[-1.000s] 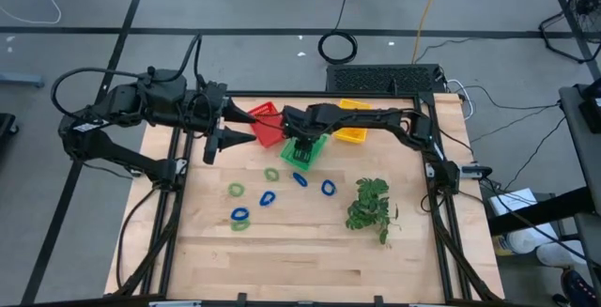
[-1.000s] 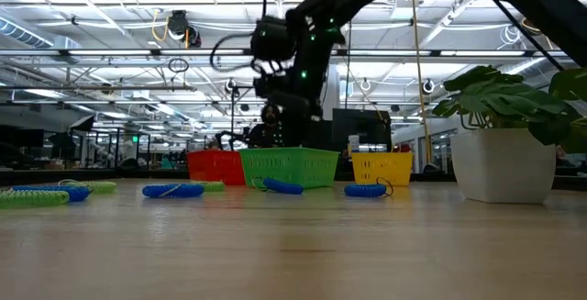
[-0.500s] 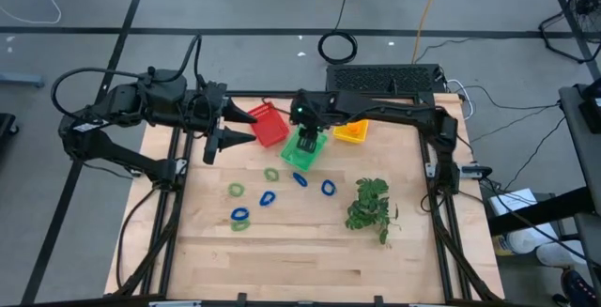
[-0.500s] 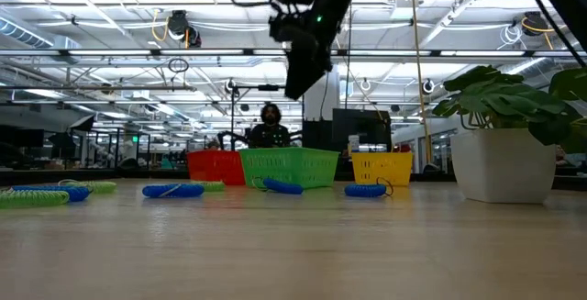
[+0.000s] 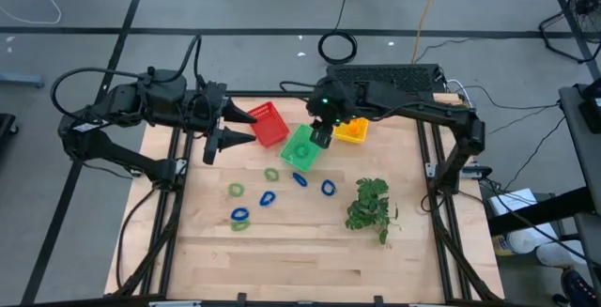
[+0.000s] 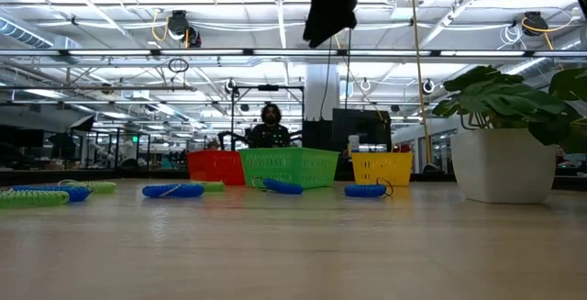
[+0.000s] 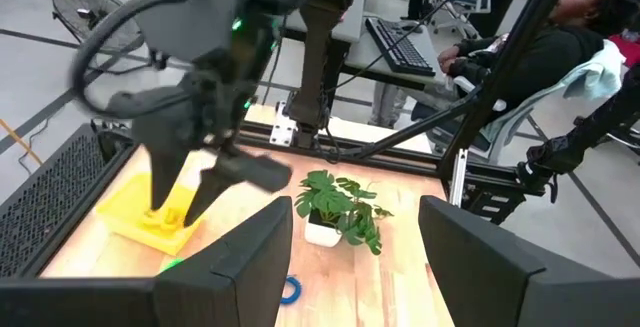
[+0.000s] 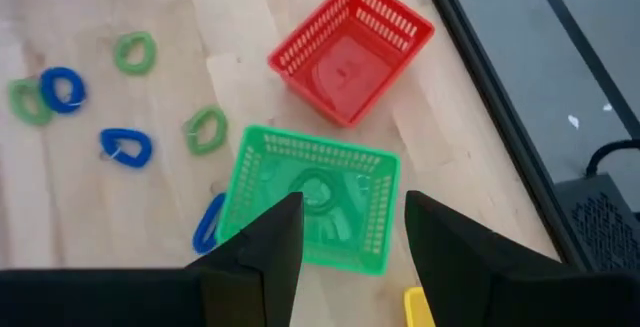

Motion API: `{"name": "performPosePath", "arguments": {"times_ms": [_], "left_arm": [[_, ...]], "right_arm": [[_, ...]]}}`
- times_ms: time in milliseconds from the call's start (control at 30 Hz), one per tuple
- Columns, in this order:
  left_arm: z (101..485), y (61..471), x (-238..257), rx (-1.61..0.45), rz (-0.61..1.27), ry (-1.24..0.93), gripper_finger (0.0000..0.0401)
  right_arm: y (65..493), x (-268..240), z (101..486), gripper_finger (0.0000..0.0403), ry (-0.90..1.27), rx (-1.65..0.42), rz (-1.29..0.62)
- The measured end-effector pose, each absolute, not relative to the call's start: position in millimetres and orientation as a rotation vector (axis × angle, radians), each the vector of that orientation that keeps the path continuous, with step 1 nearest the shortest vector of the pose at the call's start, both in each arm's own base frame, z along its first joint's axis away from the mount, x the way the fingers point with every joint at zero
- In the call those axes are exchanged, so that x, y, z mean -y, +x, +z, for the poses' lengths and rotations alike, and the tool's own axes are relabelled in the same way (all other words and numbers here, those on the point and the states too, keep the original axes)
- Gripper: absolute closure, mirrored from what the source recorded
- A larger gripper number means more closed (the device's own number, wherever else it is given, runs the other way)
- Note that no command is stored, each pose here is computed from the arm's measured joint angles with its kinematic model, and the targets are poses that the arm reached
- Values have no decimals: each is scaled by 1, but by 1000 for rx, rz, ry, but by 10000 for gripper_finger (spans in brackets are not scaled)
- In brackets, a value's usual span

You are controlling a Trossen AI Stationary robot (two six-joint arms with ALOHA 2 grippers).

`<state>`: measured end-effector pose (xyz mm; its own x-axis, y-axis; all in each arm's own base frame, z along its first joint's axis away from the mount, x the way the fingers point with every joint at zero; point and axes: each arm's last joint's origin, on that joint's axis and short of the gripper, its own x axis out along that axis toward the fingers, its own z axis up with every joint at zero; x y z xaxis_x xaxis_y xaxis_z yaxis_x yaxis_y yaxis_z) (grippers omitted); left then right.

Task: Sort spring keychains
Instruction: Put the blue spring keychain into the red bin

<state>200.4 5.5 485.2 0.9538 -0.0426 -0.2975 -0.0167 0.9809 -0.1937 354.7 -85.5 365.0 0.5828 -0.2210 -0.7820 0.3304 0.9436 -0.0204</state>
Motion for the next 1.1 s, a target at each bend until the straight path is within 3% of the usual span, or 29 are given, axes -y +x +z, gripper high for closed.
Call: {"name": "performPosePath", "arguments": {"times_ms": [567,933,1100], "left_arm": [[485,200,-6,-306,-12,-202,173],[485,200,-5,-306,-11,-212,173],[485,200,-5,-308,-33,-225,173]], "right_arm": [[338,28,364,239,394,-1042,-377],[332,18,361,272,728,-1092,-469],[332,19,354,276,755,-1091,-542]]}}
